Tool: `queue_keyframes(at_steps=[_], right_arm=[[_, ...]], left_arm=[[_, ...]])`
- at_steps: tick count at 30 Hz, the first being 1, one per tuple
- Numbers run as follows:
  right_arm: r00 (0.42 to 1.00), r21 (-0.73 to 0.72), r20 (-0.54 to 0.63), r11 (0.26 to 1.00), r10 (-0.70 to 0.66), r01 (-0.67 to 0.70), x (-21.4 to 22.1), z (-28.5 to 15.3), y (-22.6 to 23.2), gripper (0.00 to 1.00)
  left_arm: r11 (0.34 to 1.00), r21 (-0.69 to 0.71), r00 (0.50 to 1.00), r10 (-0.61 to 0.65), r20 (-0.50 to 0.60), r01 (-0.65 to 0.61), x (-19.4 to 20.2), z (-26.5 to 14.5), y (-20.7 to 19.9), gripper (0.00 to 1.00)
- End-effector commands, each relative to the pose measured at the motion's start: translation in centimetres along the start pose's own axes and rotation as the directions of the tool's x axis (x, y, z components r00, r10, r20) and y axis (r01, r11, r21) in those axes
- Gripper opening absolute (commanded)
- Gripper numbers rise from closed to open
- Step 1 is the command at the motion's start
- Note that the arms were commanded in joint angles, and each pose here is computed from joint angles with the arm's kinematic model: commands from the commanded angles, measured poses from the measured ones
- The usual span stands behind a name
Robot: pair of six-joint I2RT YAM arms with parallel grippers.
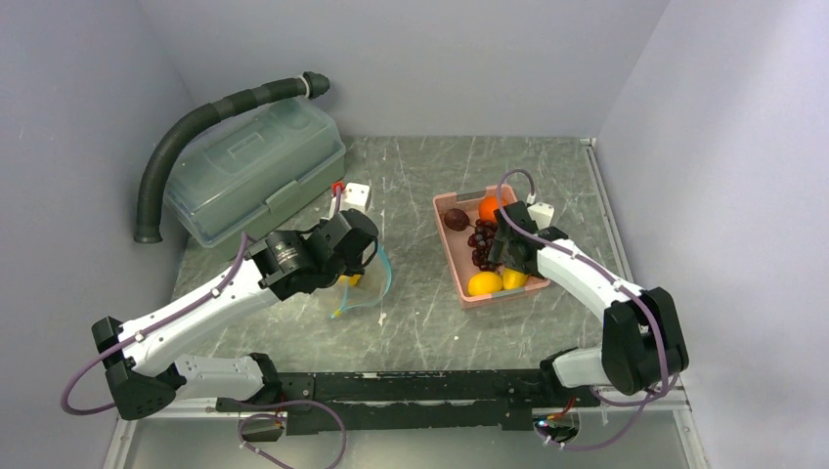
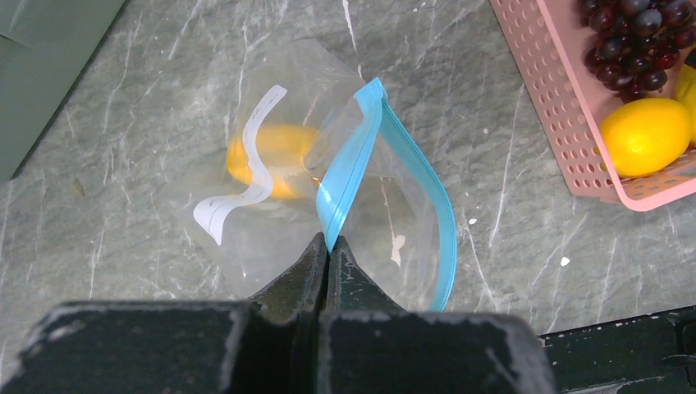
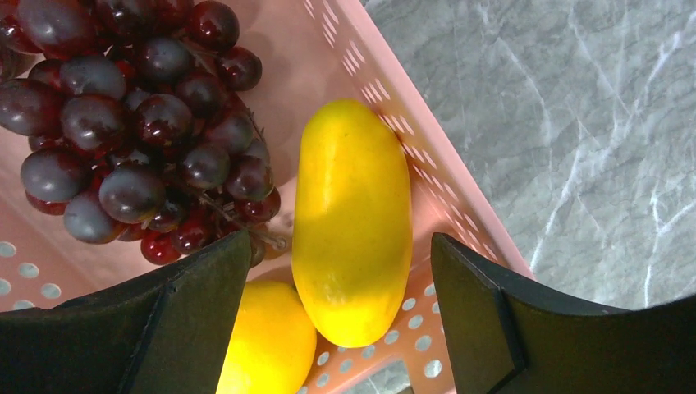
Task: Place the food in the zip-top bag and seal the zipper
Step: Pick up the fake fruit from the bin.
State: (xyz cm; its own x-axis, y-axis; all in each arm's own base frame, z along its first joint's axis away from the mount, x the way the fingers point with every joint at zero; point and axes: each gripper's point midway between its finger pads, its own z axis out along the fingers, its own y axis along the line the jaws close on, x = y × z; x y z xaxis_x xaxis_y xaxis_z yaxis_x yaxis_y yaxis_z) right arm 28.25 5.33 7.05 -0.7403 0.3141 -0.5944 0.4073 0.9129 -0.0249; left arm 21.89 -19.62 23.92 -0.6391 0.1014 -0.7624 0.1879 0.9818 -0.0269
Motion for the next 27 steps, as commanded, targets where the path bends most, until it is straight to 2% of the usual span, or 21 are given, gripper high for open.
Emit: queue_keyframes(at_steps=[1,11,21,27], right_arm=[[0.999,-0.020,0.013,0.999,0.043,-0.042,-0.6,1.0,0.6,0.84],[0.999,-0.027,-0.015,0.998,0.052,-0.052,0.3,2.0,0.7,0.71],[0.997,-0.042,0.029,0.997,0.069,-0.067,-0.9,0.3,0.1,0.42],[0.993,-0.097,0.073,0.991,0.095,-0.088,-2.7,-2.1,0.4,0.39]], left_arm=[[0.999,0.033,0.999,-0.023,0.029,0.022,-0.8,-0.6,-0.2,0.01],[0.999,0.032,0.999,-0.024,0.027,0.023,-0.8,-0.8,-0.1,0.01],[0.999,0.032,0.999,-0.027,0.025,0.026,-0.8,-0.7,-0.1,0.00],[0.999,0.028,0.999,-0.025,0.024,0.025,-0.7,-0.7,0.0,0.01]])
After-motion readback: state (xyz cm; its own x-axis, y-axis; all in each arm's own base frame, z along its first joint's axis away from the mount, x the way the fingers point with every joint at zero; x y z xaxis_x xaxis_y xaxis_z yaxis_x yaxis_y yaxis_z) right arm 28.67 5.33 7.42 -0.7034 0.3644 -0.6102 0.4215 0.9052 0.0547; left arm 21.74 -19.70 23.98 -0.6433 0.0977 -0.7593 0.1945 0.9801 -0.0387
